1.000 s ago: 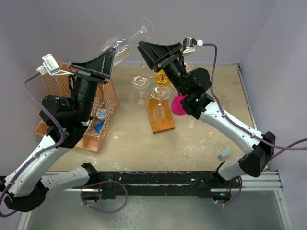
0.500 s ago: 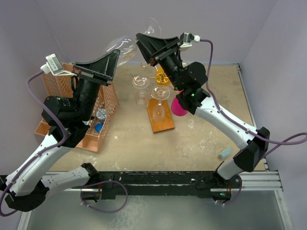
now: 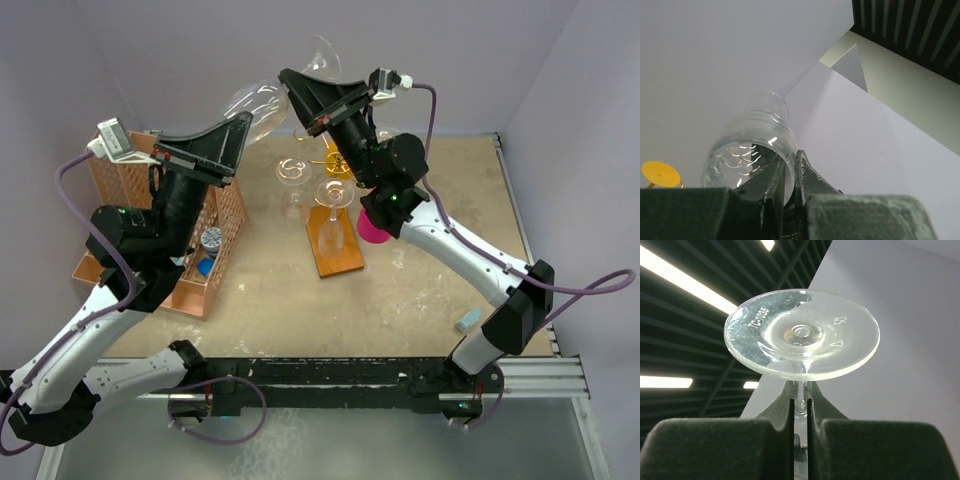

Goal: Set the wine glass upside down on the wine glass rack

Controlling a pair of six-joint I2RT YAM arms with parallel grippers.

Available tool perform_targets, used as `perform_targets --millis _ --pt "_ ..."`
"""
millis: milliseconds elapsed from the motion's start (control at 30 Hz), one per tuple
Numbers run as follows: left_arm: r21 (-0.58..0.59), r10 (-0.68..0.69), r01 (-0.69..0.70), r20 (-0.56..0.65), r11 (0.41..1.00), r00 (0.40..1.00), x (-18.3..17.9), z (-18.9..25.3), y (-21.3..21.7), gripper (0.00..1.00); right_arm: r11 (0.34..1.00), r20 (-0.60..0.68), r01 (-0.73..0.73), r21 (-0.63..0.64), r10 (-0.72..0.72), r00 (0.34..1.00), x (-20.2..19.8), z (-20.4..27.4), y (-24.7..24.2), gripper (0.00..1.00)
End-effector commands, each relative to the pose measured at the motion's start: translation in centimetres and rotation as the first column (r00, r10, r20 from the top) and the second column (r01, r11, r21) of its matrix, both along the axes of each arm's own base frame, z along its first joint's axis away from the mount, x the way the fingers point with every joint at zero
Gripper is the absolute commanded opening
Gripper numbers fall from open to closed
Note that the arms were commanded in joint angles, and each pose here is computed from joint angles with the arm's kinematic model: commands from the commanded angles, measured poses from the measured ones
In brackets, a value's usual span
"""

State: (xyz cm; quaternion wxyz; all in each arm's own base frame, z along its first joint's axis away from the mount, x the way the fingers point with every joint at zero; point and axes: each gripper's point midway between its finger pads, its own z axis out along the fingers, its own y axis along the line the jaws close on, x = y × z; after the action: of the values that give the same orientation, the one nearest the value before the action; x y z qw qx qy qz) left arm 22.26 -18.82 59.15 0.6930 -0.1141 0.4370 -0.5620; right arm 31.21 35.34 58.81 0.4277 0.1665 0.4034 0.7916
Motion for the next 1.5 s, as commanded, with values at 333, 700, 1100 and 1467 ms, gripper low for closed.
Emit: perform_targets --millis 333,700,1100,1467 --pt "0.255 0.202 -0.13 -0.279 0.958 0.939 0.5 -7.8 3.9 0.44 0.908 0.438 0.413 -0.072 -0.343 0.831 -4.5 3.4 -5.3 0.0" --pt "0.348 0.275 -0.197 -0.19 0.917 0.943 -2.3 -8.0 7.6 0.49 0.833 0.661 0.527 -0.17 -0.3 0.688 -7.8 2.5 -5.7 0.0" --pt "0.169 0.084 -0.048 -0.21 0.984 0.974 -2.1 -2.3 4.0 0.5 0.692 0.86 0.712 -0.119 -0.286 0.422 -6.5 3.6 -2.7 0.0" --pt "-0.114 -0.089 0.065 -0.212 0.991 0.973 -2.7 1.7 3.3 0.5 0.611 0.925 0.792 -0.019 -0.29 0.246 -4.6 4.3 1.1 0.0"
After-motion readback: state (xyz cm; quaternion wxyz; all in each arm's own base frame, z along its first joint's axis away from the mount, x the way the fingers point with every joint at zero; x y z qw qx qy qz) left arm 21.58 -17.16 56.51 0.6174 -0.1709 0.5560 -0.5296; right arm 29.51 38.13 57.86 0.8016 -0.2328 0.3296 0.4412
